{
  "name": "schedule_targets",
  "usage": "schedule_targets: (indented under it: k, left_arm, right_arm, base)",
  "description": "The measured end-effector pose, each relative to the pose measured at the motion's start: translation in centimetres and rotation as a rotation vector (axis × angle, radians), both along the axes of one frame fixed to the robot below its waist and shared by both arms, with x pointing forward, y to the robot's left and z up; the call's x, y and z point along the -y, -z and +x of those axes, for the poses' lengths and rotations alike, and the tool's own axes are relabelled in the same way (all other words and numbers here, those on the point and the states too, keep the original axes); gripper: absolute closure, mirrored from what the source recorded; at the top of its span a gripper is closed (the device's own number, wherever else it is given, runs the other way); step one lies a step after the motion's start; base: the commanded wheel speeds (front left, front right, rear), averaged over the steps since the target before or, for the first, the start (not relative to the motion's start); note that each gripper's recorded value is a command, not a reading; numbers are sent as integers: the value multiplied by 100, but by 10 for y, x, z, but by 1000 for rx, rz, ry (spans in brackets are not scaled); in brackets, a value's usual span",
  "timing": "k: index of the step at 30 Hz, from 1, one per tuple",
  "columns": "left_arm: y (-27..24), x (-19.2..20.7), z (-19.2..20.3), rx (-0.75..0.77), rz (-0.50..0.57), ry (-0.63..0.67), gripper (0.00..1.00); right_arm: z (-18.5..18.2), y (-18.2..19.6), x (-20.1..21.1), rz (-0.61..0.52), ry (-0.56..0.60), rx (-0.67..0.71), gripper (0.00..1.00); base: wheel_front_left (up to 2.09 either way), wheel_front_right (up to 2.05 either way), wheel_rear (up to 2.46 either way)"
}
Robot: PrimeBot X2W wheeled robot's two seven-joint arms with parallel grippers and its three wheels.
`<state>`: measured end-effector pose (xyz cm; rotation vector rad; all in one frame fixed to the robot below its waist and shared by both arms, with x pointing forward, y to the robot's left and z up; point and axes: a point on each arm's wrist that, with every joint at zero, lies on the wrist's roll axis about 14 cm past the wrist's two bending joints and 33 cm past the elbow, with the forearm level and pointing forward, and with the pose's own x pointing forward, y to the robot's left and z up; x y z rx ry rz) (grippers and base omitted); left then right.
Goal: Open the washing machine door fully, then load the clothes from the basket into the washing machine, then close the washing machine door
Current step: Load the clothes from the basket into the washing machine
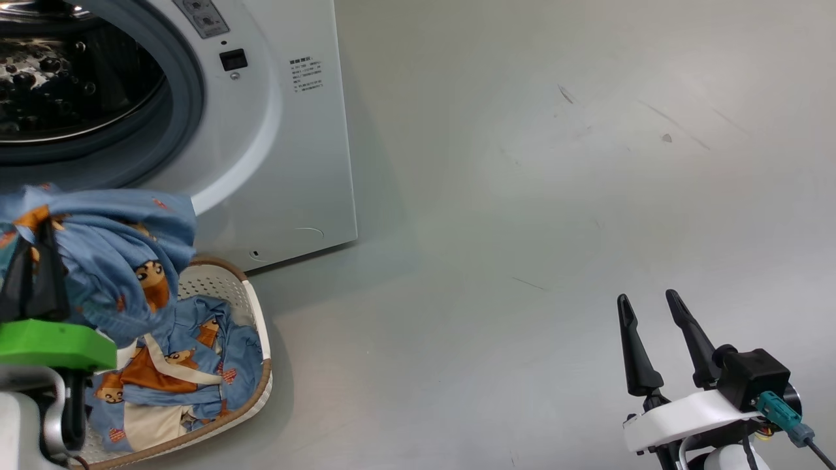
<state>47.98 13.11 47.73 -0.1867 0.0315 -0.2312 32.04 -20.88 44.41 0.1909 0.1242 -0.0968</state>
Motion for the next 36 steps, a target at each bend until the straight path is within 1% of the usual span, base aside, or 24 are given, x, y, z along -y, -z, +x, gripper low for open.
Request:
schedule_targets:
  k: [8, 16, 29, 32, 36]
  left_arm:
    - [-11, -3, 45, 36, 17, -21, 100]
    - [-14, -7, 85, 50, 37, -44, 100]
    - [-17, 5, 146, 91, 29, -53, 100]
    - [-13, 7, 158, 98, 63, -44, 100]
    - [-3, 12, 173, 86, 77, -35, 100]
  right_arm:
    - [1, 4, 7, -7, 29, -19, 0]
    - [-1, 15, 5, -4, 33, -61, 0]
    - [3, 33, 13, -20, 56, -131, 0]
    - [4, 39, 13, -23, 58, -150, 0]
    - [6, 47, 14, -27, 58, -179, 0]
  base:
    - [0, 0, 0]
    - [0, 0, 0]
    - [0, 0, 0]
    - [0, 0, 0]
    - [0, 0, 0]
